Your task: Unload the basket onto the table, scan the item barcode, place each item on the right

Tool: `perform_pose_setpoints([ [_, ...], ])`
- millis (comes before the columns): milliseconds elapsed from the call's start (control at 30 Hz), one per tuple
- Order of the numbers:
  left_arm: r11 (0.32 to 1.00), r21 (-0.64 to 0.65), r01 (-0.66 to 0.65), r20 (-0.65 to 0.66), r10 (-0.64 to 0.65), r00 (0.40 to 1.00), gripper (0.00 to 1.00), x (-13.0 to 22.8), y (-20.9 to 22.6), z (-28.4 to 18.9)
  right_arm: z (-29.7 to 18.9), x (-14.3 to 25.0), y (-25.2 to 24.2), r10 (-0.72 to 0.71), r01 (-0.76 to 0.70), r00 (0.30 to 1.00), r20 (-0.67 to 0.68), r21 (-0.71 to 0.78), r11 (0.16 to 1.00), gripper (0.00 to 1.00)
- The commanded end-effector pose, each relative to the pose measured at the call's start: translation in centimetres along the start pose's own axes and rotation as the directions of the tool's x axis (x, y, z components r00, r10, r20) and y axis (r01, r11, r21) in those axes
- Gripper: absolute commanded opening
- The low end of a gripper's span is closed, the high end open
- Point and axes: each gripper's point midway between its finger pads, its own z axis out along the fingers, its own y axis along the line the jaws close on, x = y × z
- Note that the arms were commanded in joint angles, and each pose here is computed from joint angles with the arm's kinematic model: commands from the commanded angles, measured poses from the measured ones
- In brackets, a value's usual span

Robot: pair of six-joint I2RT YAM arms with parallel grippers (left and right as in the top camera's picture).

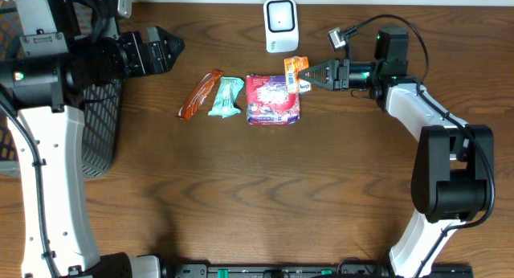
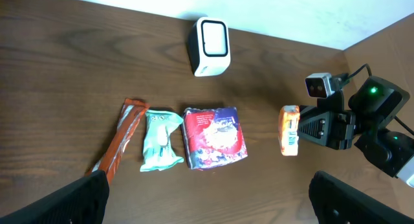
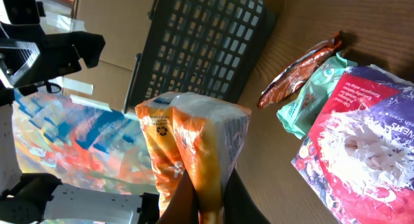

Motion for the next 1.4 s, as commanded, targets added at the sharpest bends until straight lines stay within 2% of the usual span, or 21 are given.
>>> perform_pose_setpoints([
  [0,1.000,0.008,-0.001,0.000,0.001,1.000,0.98,-0.1,-0.1,0.0,0.3,-0.1,0.1,0.000,0.000,1.000,-0.006,-0.006,1.000,0.01],
  [333,1.000,0.008,0.000,0.000,0.000,1.000,0.98,-0.1,-0.1,0.0,0.3,-0.2,0.0,0.002,-0.002,1.000,-0.002,0.002,1.000,0.01],
  [567,1.000,0.008,0.000,0.000,0.000,1.000,0.98,-0.1,-0.1,0.0,2.0,0.0,-1.0,-0.001,0.001,1.000,0.007,0.070,0.998,0.02],
  [667,1.000,0.008,0.000,0.000,0.000,1.000,0.98,-0.1,-0.1,0.0,3.8,0.1,-2.2,-0.007,0.005,1.000,0.018,0.151,0.988,0.01],
  [800,1.000,0.008,-0.001,0.000,0.001,1.000,0.98,-0.1,-0.1,0.0,4.8,0.6,-4.8,-0.005,-0.008,0.999,0.039,0.333,0.943,0.01],
  [900,1.000,0.008,0.000,0.000,0.000,1.000,0.98,-0.1,-0.1,0.0,3.1,0.9,-7.3,0.009,-0.034,0.999,0.048,0.564,0.825,0.01],
  [1000,1.000,0.008,-0.001,0.000,0.001,1.000,0.98,-0.1,-0.1,0.0,-0.7,0.9,-8.7,0.025,-0.046,0.999,0.039,0.801,0.596,0.01],
  [1067,1.000,0.008,0.000,0.000,0.000,1.000,0.98,-0.1,-0.1,0.0,-3.2,0.6,-8.6,0.029,-0.042,0.999,0.033,0.899,0.435,0.01],
  [1200,1.000,0.008,0.000,0.000,0.000,1.000,0.98,-0.1,-0.1,0.0,-5.9,-0.8,-7.2,-0.012,-0.006,1.000,0.008,0.976,0.217,0.01],
  [1367,1.000,0.008,0.000,0.000,0.000,1.000,0.98,-0.1,-0.1,0.0,-8.1,-2.6,-6.6,-0.116,0.011,0.993,-0.011,1.000,-0.003,0.01],
])
